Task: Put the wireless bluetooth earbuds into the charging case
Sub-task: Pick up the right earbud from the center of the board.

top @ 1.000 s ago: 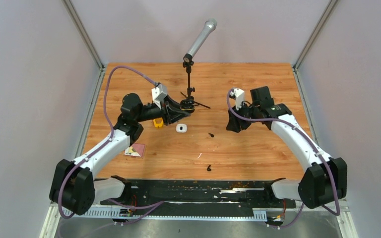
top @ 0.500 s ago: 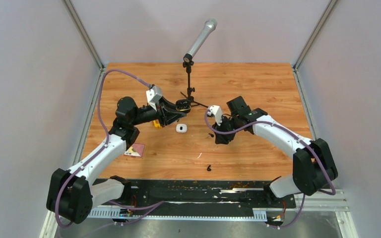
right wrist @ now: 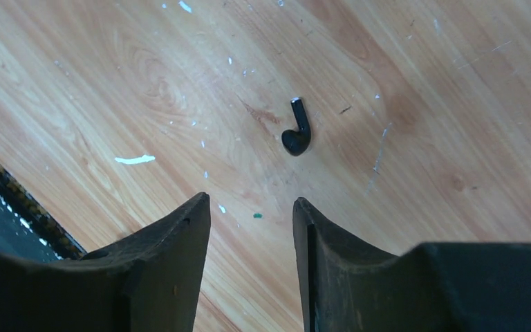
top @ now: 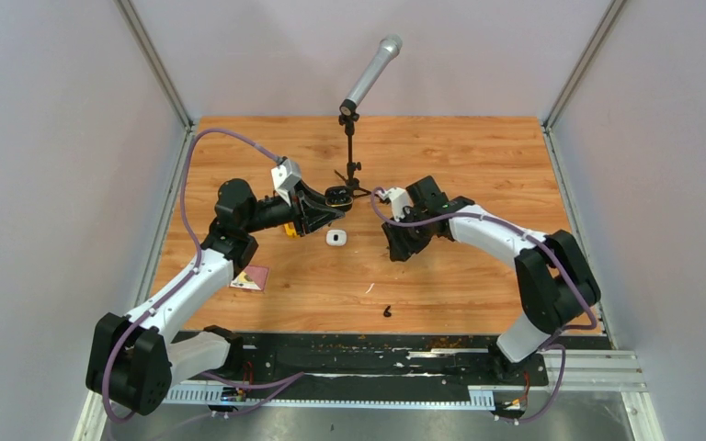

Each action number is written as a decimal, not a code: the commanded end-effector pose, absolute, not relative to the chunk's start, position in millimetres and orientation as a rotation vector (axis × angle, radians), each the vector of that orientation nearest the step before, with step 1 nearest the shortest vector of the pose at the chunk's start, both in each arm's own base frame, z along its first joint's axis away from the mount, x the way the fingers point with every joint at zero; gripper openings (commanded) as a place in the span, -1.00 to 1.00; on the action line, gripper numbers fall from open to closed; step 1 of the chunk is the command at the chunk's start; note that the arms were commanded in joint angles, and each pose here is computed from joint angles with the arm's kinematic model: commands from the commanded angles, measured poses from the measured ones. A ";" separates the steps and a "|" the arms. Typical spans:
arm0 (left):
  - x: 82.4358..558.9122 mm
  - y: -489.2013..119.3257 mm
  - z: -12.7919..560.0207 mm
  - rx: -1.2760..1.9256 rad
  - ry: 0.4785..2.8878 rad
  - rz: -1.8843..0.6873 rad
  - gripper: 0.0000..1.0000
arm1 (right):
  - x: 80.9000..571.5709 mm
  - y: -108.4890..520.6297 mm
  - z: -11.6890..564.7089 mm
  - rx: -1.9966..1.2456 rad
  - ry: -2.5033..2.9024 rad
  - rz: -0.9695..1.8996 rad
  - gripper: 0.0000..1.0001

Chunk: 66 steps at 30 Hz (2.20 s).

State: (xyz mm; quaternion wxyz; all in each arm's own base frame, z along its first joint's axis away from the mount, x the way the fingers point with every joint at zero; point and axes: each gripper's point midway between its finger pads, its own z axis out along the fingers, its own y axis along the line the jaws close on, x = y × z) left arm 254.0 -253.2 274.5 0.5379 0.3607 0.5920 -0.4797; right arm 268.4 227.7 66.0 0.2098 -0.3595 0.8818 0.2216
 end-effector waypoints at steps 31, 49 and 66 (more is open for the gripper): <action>258.8 -244.4 288.1 0.826 1.366 -1.086 -1.00 | 328.3 202.9 32.6 -0.822 2.493 0.313 -0.31; 260.3 -244.6 287.0 0.813 1.378 -1.089 -1.00 | 329.2 200.7 33.7 -1.221 2.218 0.339 -0.12; 262.7 -245.7 285.0 0.814 1.388 -1.094 -1.00 | 331.1 199.8 24.7 -1.401 2.138 0.445 -0.35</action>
